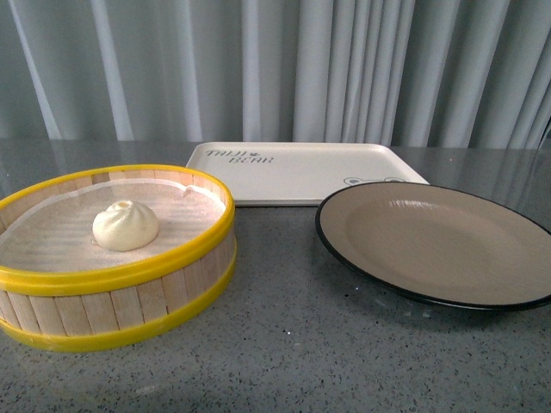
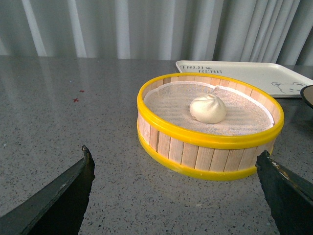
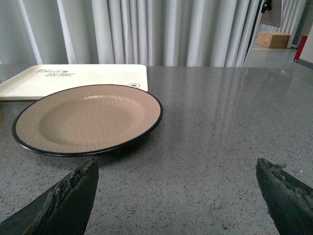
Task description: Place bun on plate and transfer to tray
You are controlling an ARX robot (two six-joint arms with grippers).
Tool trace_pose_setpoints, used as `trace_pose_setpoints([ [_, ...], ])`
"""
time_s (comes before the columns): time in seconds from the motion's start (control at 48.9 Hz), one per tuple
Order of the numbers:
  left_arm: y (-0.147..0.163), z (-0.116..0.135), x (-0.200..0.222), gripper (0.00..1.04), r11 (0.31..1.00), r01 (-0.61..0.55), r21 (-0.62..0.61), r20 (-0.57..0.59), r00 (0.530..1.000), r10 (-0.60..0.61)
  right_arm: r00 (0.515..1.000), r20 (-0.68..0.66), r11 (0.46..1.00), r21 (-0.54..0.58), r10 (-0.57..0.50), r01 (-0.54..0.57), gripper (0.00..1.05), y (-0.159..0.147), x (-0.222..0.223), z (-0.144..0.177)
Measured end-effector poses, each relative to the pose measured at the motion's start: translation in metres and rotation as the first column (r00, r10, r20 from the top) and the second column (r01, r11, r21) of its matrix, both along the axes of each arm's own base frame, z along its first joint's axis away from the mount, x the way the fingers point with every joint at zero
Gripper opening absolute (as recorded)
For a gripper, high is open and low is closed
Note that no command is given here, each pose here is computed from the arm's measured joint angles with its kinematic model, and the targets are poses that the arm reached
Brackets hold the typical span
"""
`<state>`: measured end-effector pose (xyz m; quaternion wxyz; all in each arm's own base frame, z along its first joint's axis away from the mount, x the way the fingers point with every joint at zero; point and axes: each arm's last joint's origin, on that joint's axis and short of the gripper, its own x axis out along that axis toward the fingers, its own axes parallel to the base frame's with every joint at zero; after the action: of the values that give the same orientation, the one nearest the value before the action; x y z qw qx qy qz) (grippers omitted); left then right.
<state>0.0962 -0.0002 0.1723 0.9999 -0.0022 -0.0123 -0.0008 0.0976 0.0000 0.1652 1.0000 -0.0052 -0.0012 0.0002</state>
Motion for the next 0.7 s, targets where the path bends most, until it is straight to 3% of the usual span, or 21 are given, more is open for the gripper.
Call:
trace_pose_setpoints([
  [0.655,0.0000,0.0000,0.0000,0.98,1.000,0.000,0.000,0.000,1.000,0.000,1.000,0.000,1.000,0.000,0.000,0.000,0.96,0.0000,0.0000,0.0000],
  [0.696,-0.0003,-0.0017,0.0007,0.98,0.999,-0.031,-0.040,-0.058,0.998,0.028,1.000,0.000,1.000,0.000,0.000,0.000,0.96,0.0000,0.0000,0.0000],
])
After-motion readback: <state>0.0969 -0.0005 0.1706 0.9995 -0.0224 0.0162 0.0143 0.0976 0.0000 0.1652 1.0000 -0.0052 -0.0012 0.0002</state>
